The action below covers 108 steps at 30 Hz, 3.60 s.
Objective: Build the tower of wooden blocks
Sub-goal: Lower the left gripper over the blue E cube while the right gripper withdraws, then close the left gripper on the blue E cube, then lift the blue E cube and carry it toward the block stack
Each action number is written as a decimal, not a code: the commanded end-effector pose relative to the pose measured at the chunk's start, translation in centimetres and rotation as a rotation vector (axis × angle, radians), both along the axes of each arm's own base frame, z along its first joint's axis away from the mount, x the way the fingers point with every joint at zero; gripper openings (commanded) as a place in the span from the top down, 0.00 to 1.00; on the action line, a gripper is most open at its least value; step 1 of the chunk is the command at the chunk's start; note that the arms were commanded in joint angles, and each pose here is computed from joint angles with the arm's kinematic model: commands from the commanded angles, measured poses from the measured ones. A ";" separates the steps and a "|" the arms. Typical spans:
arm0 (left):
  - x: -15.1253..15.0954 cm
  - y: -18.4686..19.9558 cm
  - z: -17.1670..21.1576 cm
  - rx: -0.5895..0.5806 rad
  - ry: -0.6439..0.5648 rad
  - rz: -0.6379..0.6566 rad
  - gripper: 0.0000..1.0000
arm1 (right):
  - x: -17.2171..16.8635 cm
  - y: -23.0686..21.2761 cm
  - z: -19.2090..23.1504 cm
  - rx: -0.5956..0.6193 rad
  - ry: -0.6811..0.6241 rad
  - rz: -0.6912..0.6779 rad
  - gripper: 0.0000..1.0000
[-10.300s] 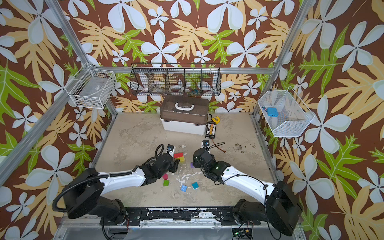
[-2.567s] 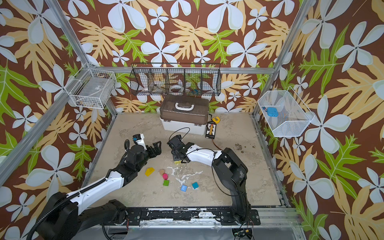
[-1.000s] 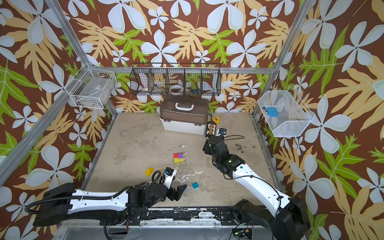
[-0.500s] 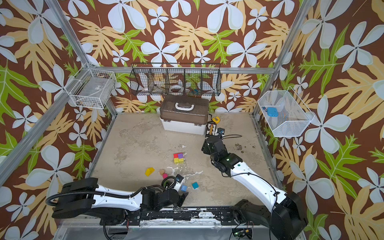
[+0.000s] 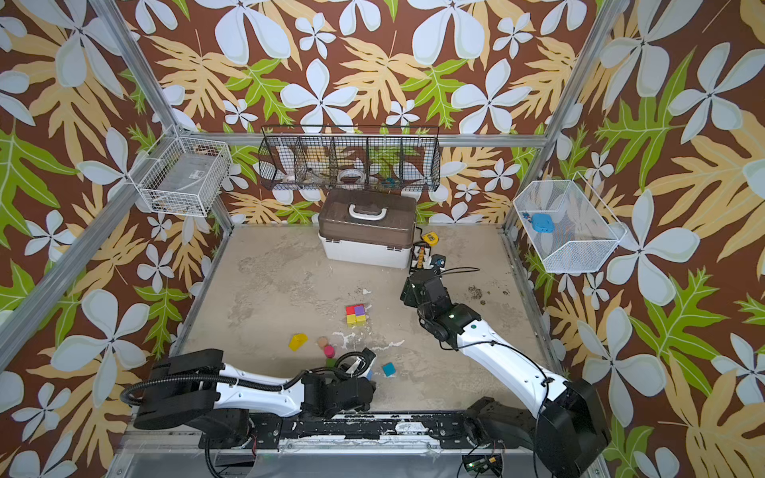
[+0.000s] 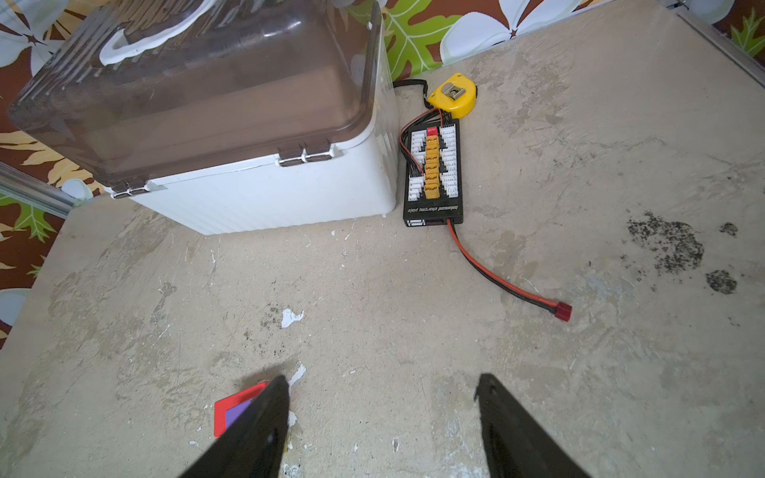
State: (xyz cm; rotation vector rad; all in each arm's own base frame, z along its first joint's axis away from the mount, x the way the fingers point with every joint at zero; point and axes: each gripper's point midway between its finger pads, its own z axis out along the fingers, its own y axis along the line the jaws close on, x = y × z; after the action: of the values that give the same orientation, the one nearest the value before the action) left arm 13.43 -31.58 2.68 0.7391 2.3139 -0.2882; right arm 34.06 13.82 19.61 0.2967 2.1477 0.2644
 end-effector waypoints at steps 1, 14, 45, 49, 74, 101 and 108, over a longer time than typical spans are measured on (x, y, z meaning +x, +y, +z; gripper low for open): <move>0.1 0.1 -0.3 0.018 0.006 0.017 0.33 | 0.1 0.1 0.2 0.006 -0.007 -0.002 0.28; 0.4 -0.4 -1.0 0.060 0.021 0.054 0.52 | 0.1 0.1 0.3 0.008 -0.005 0.002 0.28; 7.3 1.3 9.4 -0.131 -0.024 0.153 0.84 | -0.6 -1.1 2.4 0.009 -0.062 -0.029 0.27; 11.9 5.0 14.5 -0.177 -0.056 0.311 0.96 | -1.1 -2.5 3.3 0.009 -0.096 -0.066 0.25; 18.7 7.4 15.3 0.209 -0.220 -0.490 1.00 | -1.2 -2.4 2.3 0.042 -0.096 -0.056 0.22; 17.5 7.8 6.4 0.188 -0.059 -0.816 1.00 | -0.3 0.1 -2.0 0.101 0.004 0.005 0.26; 18.5 6.7 5.6 0.140 -0.026 -0.794 1.00 | -0.2 0.1 -1.9 0.096 0.004 0.002 0.26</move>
State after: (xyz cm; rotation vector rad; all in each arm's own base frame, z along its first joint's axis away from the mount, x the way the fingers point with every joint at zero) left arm 31.73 -24.22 8.01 1.7371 1.9249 -0.4071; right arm 33.51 13.86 17.12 0.3398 2.1644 0.3613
